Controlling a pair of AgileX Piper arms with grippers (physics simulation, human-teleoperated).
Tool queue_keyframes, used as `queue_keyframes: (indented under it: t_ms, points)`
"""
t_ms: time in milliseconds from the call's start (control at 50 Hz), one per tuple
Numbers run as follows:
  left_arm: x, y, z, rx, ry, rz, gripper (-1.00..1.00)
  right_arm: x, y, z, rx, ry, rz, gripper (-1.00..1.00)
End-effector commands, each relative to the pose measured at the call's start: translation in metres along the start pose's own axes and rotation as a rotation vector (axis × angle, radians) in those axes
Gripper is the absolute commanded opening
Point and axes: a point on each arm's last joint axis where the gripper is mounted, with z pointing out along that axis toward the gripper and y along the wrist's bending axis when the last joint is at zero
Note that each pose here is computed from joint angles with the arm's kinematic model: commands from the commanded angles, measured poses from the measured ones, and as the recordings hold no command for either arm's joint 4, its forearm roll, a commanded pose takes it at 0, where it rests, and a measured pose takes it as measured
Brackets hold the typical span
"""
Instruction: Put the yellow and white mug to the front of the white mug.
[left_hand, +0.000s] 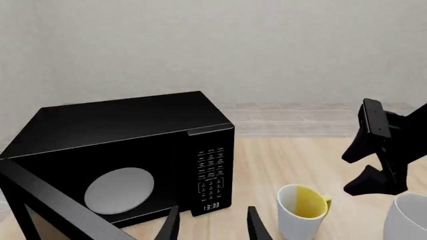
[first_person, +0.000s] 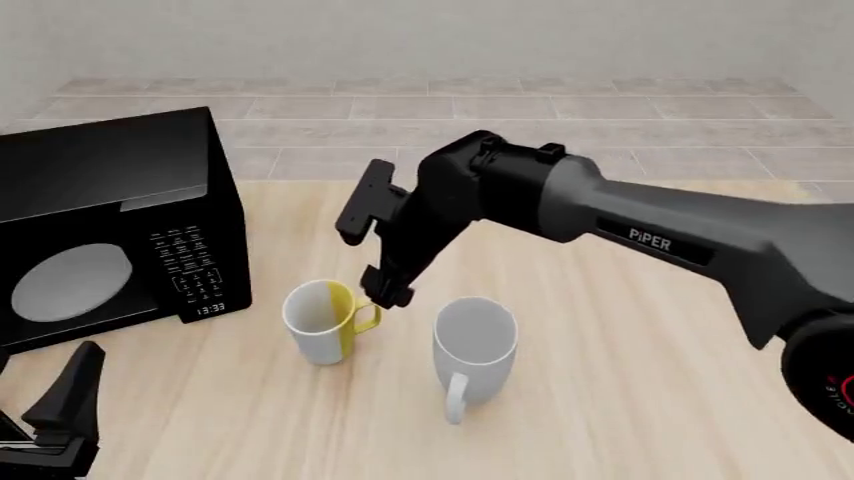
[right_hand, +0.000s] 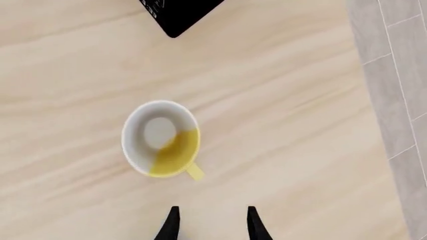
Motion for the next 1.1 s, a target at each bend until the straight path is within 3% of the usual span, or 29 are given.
queue_keyframes:
  t_ms: [20, 180, 560, 1100]
  points:
    - [0.000, 0.000, 0.000, 0.000, 0.000, 0.000, 1.00, -0.003, 0.006, 0.018, -0.028, 0.035, 0.001, 1.00]
    - [0.000, 0.000, 0.000, 0.000, 0.000, 0.000, 1.00, -0.001, 0.010, 0.033, -0.046, 0.065, 0.011, 1.00]
    - [0.000, 0.000, 0.000, 0.000, 0.000, 0.000, 1.00, 0.003, -0.011, 0.059, -0.062, 0.131, 0.005, 1.00]
    - [0.000, 0.000, 0.000, 0.000, 0.000, 0.000, 1.00, 0.003, -0.004, 0.081, -0.099, 0.178, -0.041, 1.00]
